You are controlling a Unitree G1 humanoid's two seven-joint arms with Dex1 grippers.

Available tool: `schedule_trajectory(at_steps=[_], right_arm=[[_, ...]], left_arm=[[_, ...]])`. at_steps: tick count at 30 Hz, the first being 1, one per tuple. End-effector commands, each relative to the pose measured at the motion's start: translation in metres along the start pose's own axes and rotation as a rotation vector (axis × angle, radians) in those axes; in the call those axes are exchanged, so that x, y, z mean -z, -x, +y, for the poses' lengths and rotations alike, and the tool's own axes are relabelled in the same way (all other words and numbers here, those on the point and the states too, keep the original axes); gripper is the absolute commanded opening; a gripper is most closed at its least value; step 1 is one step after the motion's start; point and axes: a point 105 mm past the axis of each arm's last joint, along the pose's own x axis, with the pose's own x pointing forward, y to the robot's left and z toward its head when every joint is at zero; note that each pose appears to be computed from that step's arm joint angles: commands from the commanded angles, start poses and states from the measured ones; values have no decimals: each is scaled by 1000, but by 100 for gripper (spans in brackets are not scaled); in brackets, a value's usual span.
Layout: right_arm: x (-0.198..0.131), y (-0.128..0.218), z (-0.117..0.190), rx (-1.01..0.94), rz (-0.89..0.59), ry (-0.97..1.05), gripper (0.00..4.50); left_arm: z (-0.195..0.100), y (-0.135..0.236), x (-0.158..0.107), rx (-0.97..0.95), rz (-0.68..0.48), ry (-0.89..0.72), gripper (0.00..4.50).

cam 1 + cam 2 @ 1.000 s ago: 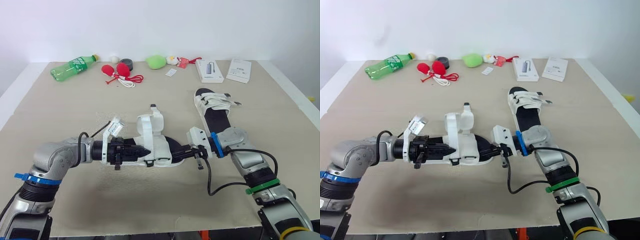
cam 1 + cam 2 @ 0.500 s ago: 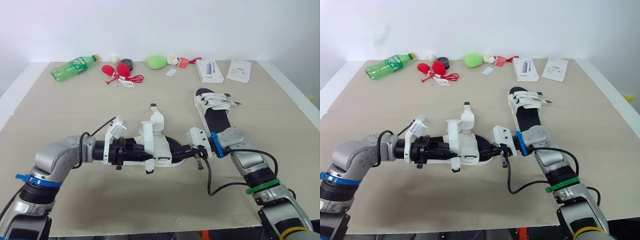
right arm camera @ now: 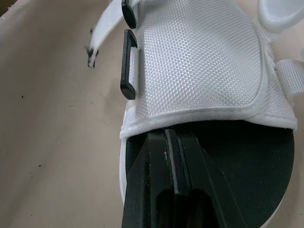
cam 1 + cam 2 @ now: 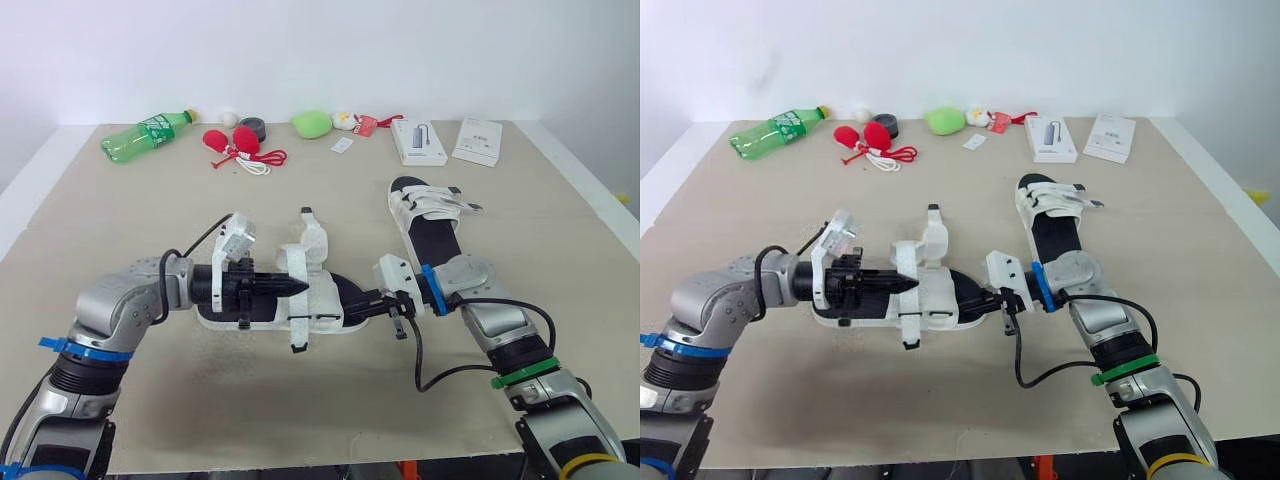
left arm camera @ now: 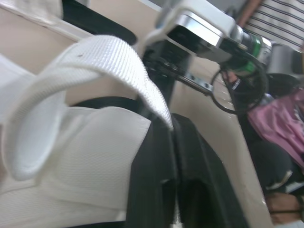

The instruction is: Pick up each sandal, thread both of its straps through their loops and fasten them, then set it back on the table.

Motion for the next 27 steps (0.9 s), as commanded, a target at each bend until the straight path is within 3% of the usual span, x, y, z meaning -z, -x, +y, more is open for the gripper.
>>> schedule_trajectory(at_steps=[1,8,12,16,18,22,27], right_arm=[[1,0,2,-8,17,8,0],[1,0,3,-11,17,6,0],[1,0,3,-13,17,6,0],[2,0,3,-15,20,7,0],[2,1,3,-16,21,8,0],[3,1,3,-20,23,10,0],[3,0,3,-25,22,12,0]], left_arm=[[-10,-2,11,32,54,-50,11],[-14,-5,29,20,97,-40,11],[-15,-1,22,-2,94,-83,34],[-19,9,9,-11,123,-192,193],[-19,16,3,-33,155,-264,217],[-22,35,-13,-66,189,-338,217],[-64,42,19,86,254,-107,217]])
